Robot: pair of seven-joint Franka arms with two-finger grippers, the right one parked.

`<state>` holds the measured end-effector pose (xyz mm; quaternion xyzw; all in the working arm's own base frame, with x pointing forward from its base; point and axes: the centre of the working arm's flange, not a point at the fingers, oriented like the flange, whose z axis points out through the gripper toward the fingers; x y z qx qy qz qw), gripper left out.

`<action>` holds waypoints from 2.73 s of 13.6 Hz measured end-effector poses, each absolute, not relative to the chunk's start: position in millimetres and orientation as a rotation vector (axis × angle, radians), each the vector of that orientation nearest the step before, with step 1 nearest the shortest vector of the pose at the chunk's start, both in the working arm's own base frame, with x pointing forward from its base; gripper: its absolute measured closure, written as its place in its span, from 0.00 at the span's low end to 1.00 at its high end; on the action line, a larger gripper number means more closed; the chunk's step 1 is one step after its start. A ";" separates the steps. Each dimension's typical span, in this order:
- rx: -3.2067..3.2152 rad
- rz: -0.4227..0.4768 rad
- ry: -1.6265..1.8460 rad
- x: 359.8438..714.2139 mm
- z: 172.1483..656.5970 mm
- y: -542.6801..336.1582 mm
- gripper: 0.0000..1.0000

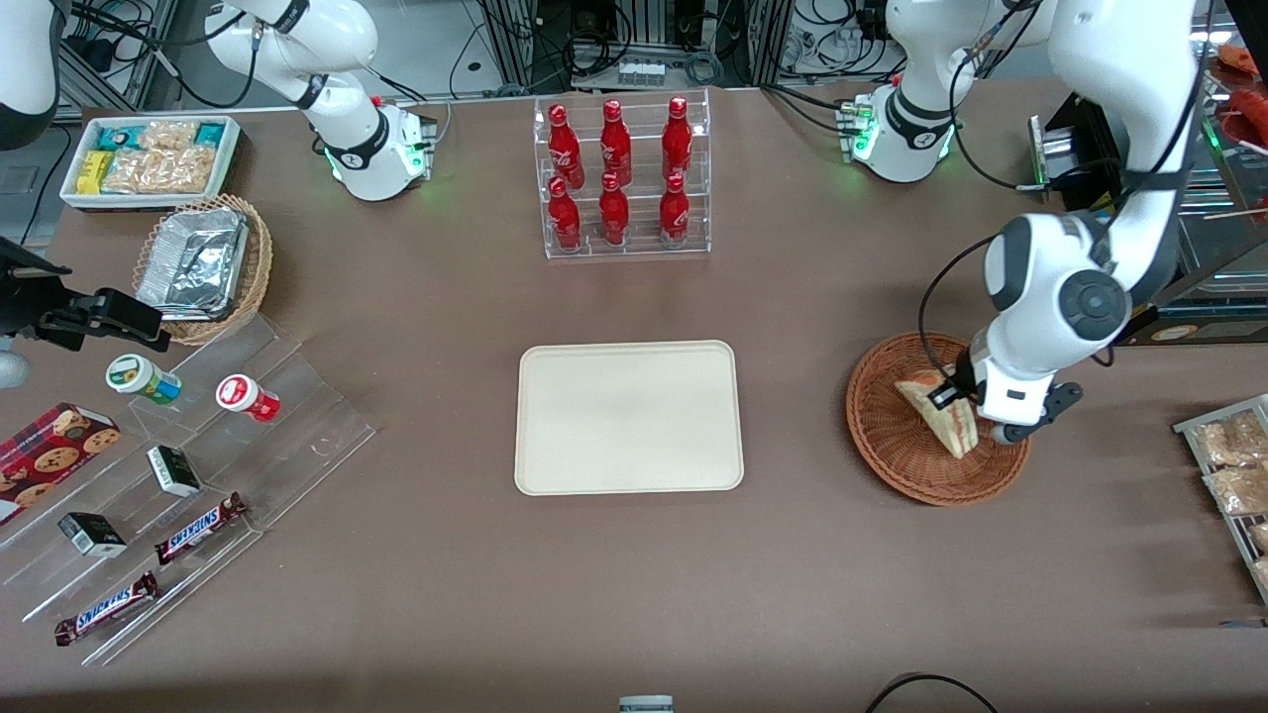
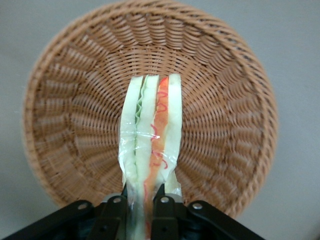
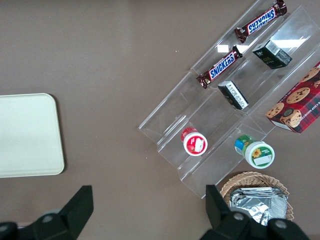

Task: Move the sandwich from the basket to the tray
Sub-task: 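Lift the sandwich out of the basket and carry it over the cream tray, then lower the sandwich onto the tray and open the left gripper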

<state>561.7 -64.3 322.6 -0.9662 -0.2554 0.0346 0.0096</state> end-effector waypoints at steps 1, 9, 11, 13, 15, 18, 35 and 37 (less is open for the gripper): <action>-3.028 0.112 -0.754 564.0 344.0 -73.1 0.85; -3.100 0.068 -0.235 551.6 381.0 -250.8 0.85; -3.105 0.083 -0.161 556.8 364.0 -286.1 0.85; -3.112 0.087 -0.107 565.5 347.7 -318.5 0.85; -3.114 0.097 -0.060 569.6 330.0 -345.8 0.85; -3.119 0.119 -0.005 572.7 302.5 -381.9 0.85; -3.179 0.203 0.096 566.8 234.6 -453.5 0.78; -3.180 0.201 0.094 565.8 234.4 -455.3 0.59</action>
